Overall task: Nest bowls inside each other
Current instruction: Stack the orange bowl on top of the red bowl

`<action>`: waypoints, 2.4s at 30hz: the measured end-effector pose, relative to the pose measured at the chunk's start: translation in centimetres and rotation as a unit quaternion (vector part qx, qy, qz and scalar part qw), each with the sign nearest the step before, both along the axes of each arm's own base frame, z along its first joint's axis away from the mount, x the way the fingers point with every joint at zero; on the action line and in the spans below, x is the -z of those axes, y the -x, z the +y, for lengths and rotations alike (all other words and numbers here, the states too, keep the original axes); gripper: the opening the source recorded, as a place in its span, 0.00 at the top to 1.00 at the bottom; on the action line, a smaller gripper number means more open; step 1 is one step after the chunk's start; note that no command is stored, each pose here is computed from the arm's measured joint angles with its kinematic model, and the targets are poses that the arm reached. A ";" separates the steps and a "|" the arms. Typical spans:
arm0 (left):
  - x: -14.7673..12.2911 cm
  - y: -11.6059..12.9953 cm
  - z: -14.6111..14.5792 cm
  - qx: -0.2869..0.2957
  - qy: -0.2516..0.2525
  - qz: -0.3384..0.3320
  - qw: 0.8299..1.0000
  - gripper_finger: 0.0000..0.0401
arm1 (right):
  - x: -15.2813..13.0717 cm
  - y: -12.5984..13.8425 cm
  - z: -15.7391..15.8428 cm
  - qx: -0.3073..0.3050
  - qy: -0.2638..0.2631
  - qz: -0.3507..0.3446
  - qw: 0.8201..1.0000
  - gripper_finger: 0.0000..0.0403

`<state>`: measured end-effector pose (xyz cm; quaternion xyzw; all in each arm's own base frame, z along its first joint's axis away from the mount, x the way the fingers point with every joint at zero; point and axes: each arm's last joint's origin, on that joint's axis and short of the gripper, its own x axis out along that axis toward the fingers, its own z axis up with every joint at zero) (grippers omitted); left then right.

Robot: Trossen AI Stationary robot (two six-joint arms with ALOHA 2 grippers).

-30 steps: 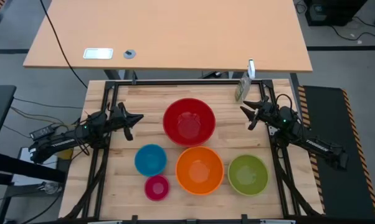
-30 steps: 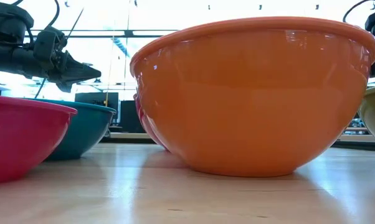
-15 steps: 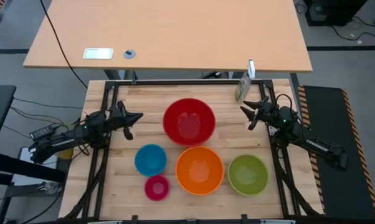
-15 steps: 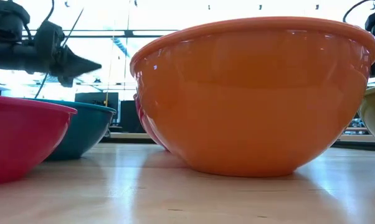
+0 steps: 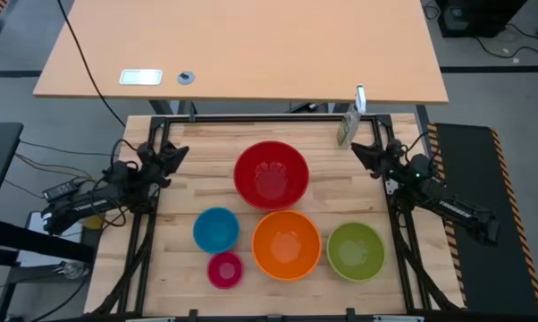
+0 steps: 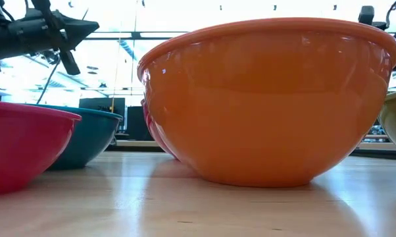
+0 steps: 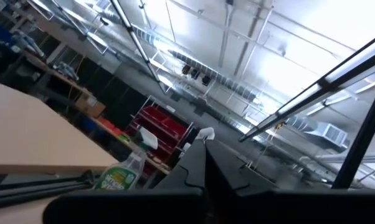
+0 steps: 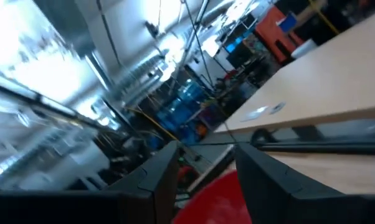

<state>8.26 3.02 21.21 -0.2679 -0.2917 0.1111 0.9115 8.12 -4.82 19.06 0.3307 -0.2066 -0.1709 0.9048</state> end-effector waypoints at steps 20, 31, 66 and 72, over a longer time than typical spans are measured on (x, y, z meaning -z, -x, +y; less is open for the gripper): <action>-0.9 0.3 0.2 0.020 0.130 -0.086 0.988 0.98 | -5.3 0.4 1.0 -0.093 -0.069 -0.093 0.989 0.60; -10.4 -4.0 1.1 -0.028 0.096 0.206 0.973 0.96 | -13.4 -5.1 0.5 -0.168 -0.050 0.258 0.950 0.62; -7.9 -8.5 -8.1 0.069 0.040 0.438 0.895 0.54 | -2.5 -22.2 11.3 -0.269 -0.146 0.696 0.650 0.49; -8.1 -7.7 -8.2 0.081 0.044 0.433 0.897 0.54 | -2.0 -22.6 11.6 -0.269 -0.136 0.692 0.656 0.80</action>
